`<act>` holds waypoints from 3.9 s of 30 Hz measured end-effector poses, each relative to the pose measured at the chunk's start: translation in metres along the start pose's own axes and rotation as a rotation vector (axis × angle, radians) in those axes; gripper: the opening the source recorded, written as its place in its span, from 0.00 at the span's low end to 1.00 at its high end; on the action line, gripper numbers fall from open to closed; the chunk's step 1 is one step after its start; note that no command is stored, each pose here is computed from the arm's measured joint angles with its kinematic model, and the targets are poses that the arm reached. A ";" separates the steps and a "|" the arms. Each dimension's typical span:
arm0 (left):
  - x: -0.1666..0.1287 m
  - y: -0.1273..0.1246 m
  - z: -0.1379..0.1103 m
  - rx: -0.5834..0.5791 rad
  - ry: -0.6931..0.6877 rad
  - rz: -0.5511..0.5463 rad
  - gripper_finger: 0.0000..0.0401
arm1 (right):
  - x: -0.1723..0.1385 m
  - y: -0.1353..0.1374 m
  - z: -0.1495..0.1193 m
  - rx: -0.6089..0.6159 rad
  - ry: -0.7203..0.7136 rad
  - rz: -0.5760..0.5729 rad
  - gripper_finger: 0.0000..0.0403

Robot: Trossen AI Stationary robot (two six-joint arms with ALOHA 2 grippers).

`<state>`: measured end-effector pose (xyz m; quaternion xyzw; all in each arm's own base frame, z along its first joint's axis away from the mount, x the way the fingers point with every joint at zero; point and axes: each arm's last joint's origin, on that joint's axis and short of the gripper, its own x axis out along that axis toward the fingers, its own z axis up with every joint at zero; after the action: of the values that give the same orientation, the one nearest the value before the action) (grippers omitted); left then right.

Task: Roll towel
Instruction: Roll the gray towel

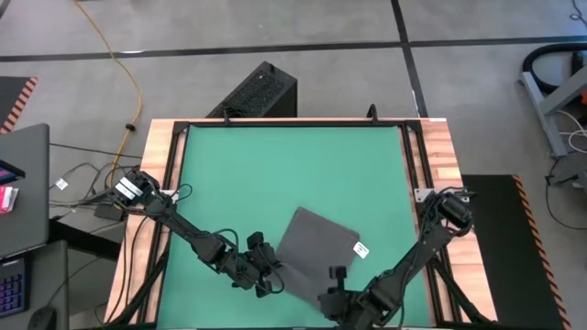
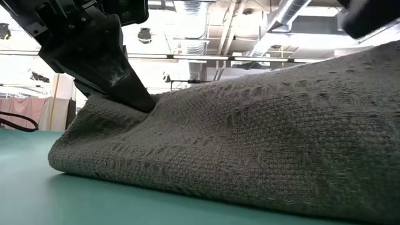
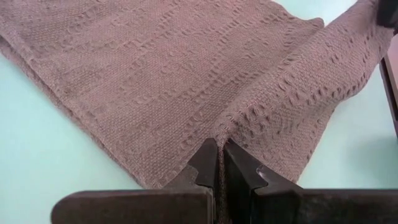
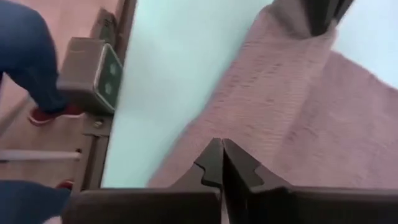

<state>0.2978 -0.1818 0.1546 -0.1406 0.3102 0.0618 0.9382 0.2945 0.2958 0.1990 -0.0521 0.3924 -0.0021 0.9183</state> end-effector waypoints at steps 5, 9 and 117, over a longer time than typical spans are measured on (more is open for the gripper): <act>0.000 0.000 0.000 0.000 0.000 0.000 0.00 | 0.010 0.001 -0.014 0.048 -0.006 0.041 0.08; 0.000 0.000 0.000 0.000 0.000 -0.001 0.00 | 0.020 -0.007 -0.034 0.096 0.048 0.008 0.07; 0.040 0.169 -0.007 0.133 0.155 0.124 0.00 | 0.059 -0.060 -0.040 -0.036 0.154 0.091 0.06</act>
<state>0.2910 -0.0218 0.0871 -0.0630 0.3935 0.0878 0.9129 0.3092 0.2300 0.1348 -0.0505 0.4640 0.0427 0.8834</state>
